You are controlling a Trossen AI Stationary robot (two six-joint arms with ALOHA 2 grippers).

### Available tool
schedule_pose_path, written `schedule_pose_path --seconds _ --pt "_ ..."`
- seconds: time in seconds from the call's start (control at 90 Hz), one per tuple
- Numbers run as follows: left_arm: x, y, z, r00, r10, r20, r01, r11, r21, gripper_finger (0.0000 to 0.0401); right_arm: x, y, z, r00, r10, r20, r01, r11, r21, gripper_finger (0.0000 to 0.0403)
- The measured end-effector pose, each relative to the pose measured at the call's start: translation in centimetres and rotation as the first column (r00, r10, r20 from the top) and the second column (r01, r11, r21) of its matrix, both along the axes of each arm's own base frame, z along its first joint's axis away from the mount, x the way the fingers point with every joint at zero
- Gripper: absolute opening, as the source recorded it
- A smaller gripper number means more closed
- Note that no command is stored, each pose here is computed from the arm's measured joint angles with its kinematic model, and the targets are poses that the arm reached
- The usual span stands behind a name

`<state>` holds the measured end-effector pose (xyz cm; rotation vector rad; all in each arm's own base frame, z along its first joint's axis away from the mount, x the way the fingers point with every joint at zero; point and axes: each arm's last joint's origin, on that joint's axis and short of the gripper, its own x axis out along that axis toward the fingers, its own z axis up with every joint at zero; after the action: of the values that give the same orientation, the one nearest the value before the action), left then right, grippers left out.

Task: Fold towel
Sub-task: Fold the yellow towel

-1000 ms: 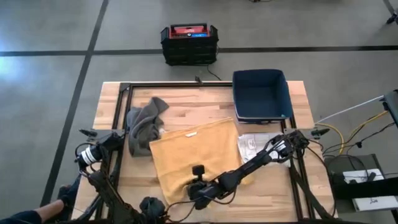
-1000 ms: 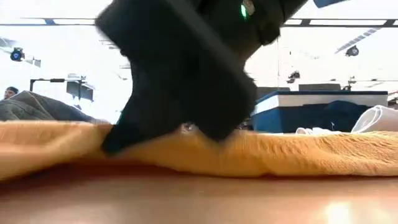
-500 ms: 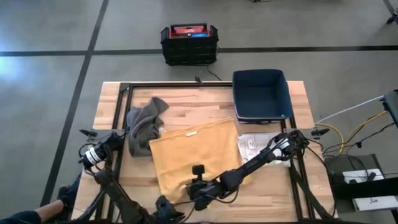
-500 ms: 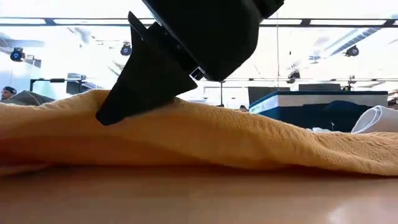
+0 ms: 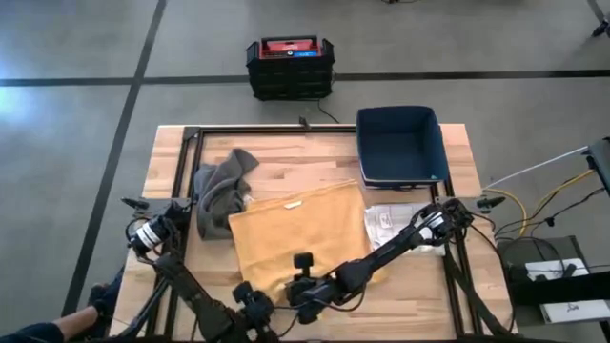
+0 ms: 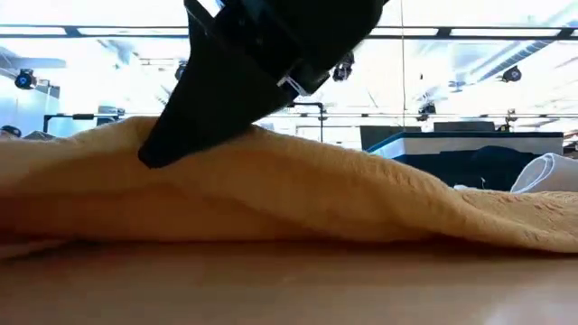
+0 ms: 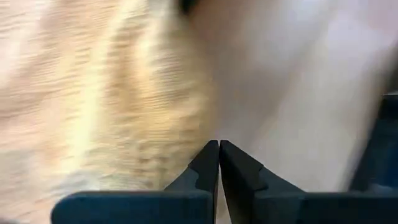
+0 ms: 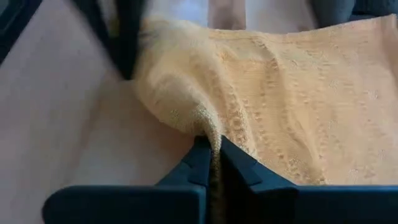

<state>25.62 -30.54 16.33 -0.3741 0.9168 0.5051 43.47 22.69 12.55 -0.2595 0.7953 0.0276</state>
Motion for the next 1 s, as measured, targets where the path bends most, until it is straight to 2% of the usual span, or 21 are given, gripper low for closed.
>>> schedule_pose_path --seconds 0.144,0.278,0.4,0.533,0.656,0.7,0.778,0.833,0.9,1.0 --pt "-0.6 0.6 -0.1 0.997 0.04 -0.065 -0.038 0.999 0.029 0.0 0.1 0.1 0.6 1.0 -0.019 -0.019 0.019 1.0 0.024 0.0" --pt "-0.7 0.1 -1.0 0.991 0.022 -0.13 -0.026 0.999 -0.028 0.0 0.1 0.0 1.0 0.997 -0.039 -0.06 0.041 0.999 0.021 0.0" --pt "-1.2 -1.1 -1.6 0.984 -0.062 -0.167 0.047 0.995 -0.091 0.0 0.2 0.0 1.3 0.997 -0.047 -0.055 0.049 0.998 0.033 0.0" --pt "-2.3 -1.9 -1.8 0.968 -0.092 -0.232 0.062 0.989 -0.135 0.0 0.1 -0.1 1.6 0.997 -0.053 -0.057 0.056 0.997 0.051 0.0" --pt "-4.5 -2.3 -1.4 0.944 -0.05 -0.327 0.015 0.994 -0.107 0.0 -0.1 -0.2 1.9 0.996 -0.064 -0.062 0.066 0.997 0.032 0.0" --pt "-5.4 -2.3 -1.0 0.92 -0.019 -0.392 -0.02 0.995 -0.097 0.0 0.0 -0.2 2.2 0.997 -0.068 -0.048 0.07 0.997 0.037 0.0" --pt "-6.7 -2.0 -0.1 0.881 0.066 -0.469 -0.084 0.996 -0.018 0.0 0.0 -0.3 2.5 0.997 -0.075 -0.038 0.076 0.996 0.038 0.0" --pt "-7.1 -2.3 0.9 0.887 0.092 -0.452 -0.112 0.994 -0.017 0.0 0.0 -0.3 2.5 0.996 -0.076 -0.037 0.077 0.996 0.037 0.0" --pt "-6.9 -2.5 1.6 0.924 0.102 -0.368 -0.115 0.993 -0.015 0.0 0.0 -0.3 2.5 0.996 -0.074 -0.04 0.075 0.996 0.037 0.0" --pt "-6.0 -3.9 2.0 0.992 0.069 -0.106 -0.078 0.993 -0.087 0.0 0.0 -0.2 2.5 0.997 -0.072 -0.036 0.073 0.996 0.041 0.0"
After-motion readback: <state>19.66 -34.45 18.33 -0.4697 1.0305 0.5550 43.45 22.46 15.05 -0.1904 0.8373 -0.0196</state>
